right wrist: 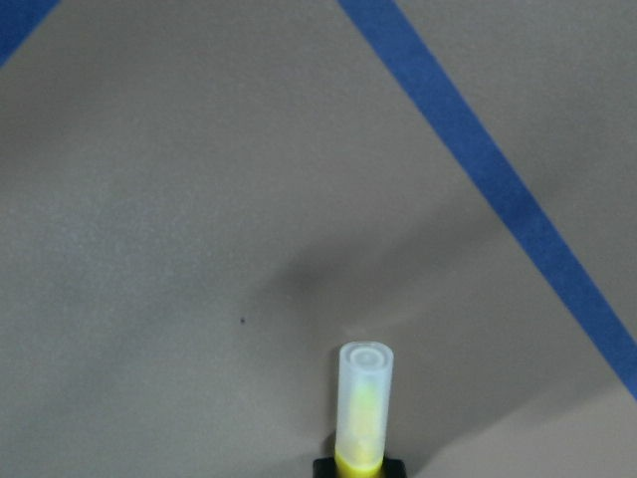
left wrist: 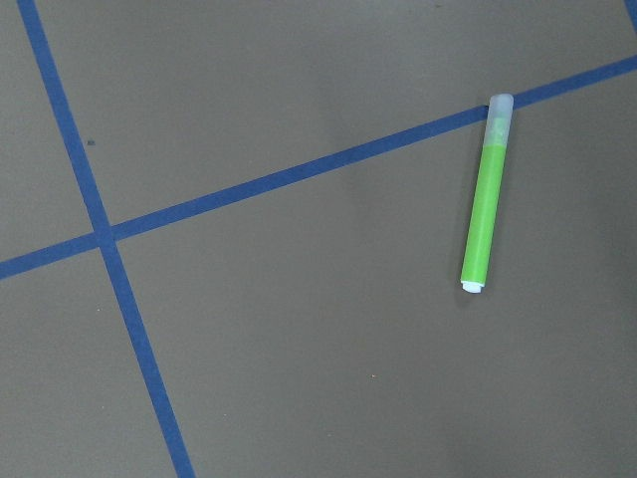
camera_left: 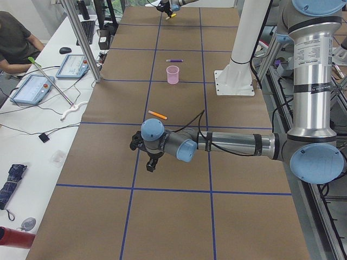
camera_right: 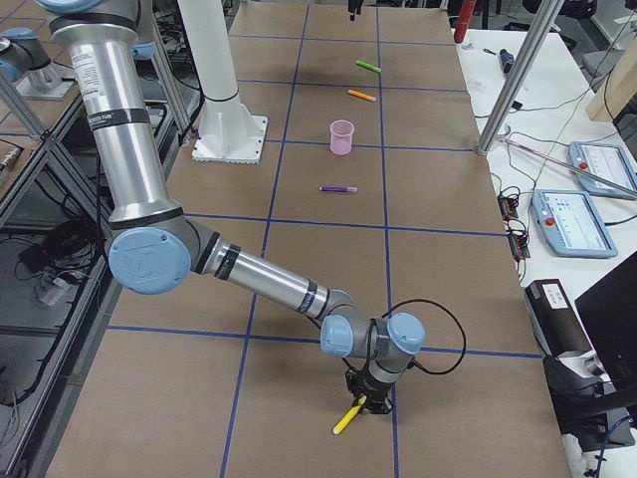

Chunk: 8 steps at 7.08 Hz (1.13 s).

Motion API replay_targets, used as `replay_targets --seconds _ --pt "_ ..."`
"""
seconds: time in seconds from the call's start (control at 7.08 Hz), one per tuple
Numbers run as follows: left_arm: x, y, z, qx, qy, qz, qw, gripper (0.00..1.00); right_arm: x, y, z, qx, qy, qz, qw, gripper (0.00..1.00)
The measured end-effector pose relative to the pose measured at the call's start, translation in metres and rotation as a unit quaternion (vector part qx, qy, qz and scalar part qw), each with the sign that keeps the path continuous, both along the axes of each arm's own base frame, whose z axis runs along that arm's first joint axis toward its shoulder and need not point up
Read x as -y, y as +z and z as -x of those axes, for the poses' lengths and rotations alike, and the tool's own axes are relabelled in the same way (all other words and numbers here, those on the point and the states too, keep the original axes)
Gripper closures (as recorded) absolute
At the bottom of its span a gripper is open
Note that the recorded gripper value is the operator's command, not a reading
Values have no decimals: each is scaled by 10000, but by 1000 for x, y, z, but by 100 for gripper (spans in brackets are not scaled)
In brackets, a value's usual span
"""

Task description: Collect pens into pen holder

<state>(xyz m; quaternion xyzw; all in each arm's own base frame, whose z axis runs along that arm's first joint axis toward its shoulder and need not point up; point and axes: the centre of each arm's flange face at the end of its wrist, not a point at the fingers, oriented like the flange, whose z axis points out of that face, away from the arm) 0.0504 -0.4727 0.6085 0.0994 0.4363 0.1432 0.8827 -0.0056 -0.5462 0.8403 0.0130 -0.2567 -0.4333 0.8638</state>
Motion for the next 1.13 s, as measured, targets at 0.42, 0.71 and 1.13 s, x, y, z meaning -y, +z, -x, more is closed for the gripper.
replay_targets --seconds 0.42,0.71,1.13 --pt "3 -10 -1 -41 -7 -76 10000 0 39 -69 -1 455 643 -214 9967 100" --pt "8 -22 -3 -130 -8 -330 9994 0 52 -151 0 798 1704 -276 9818 100" --pt "16 -59 -48 -554 -41 -563 9969 15 41 -321 37 1662 3016 -211 9386 100"
